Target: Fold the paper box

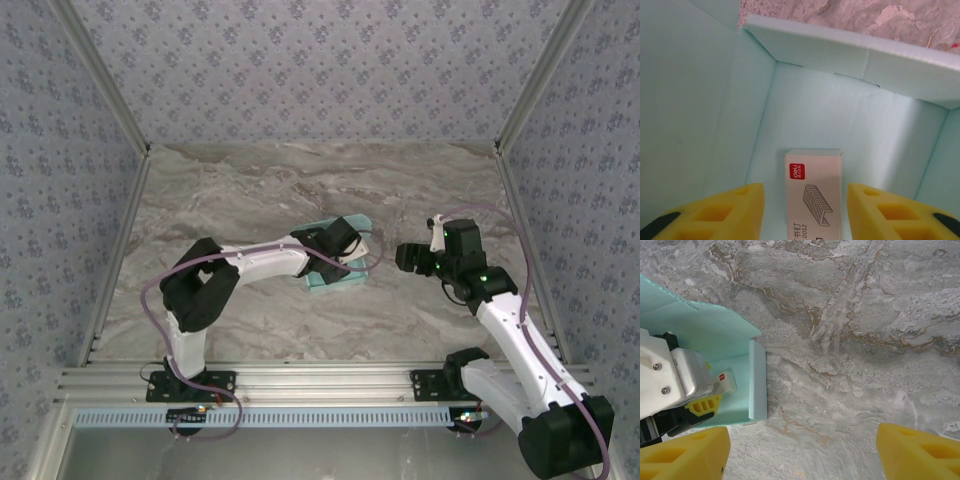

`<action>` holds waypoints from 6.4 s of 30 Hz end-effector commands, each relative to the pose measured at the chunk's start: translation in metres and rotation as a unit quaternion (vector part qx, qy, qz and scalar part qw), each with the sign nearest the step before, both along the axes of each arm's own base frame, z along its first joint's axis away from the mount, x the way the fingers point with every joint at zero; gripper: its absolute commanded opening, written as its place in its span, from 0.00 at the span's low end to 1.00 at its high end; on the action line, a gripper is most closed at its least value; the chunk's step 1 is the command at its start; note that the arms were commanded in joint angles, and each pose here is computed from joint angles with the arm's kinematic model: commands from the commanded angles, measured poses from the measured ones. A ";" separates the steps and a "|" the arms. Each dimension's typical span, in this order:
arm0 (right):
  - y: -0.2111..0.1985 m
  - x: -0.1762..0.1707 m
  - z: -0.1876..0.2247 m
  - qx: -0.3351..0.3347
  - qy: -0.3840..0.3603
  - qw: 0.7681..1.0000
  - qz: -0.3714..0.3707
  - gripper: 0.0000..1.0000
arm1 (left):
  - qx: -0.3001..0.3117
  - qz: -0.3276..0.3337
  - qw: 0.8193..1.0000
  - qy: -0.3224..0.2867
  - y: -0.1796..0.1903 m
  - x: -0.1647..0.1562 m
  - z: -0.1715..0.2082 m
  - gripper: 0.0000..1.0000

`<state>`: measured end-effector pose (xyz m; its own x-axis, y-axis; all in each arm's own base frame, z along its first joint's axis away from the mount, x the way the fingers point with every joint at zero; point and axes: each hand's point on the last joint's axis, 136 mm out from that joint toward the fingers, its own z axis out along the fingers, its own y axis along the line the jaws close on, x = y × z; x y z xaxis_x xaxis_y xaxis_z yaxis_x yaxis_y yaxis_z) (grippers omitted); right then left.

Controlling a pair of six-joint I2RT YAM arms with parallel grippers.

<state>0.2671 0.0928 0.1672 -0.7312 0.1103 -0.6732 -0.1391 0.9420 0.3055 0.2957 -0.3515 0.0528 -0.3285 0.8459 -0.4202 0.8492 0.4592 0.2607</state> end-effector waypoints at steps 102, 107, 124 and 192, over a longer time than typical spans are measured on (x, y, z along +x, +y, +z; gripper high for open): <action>0.108 0.116 -0.013 -0.112 -0.105 0.988 -0.029 0.04 | -0.372 0.392 0.841 -0.038 0.094 0.079 0.113 0.01; 0.111 0.121 -0.009 -0.090 -0.115 0.988 -0.043 0.04 | -0.391 0.407 0.824 -0.054 0.088 0.086 0.112 0.00; 0.119 0.120 -0.029 -0.057 -0.129 0.989 -0.053 0.04 | -0.386 0.422 0.813 -0.107 0.080 0.073 0.092 0.00; 0.098 0.030 -0.099 -0.111 -0.123 0.980 -0.111 0.08 | -0.338 0.395 0.833 -0.187 0.117 0.000 0.031 0.25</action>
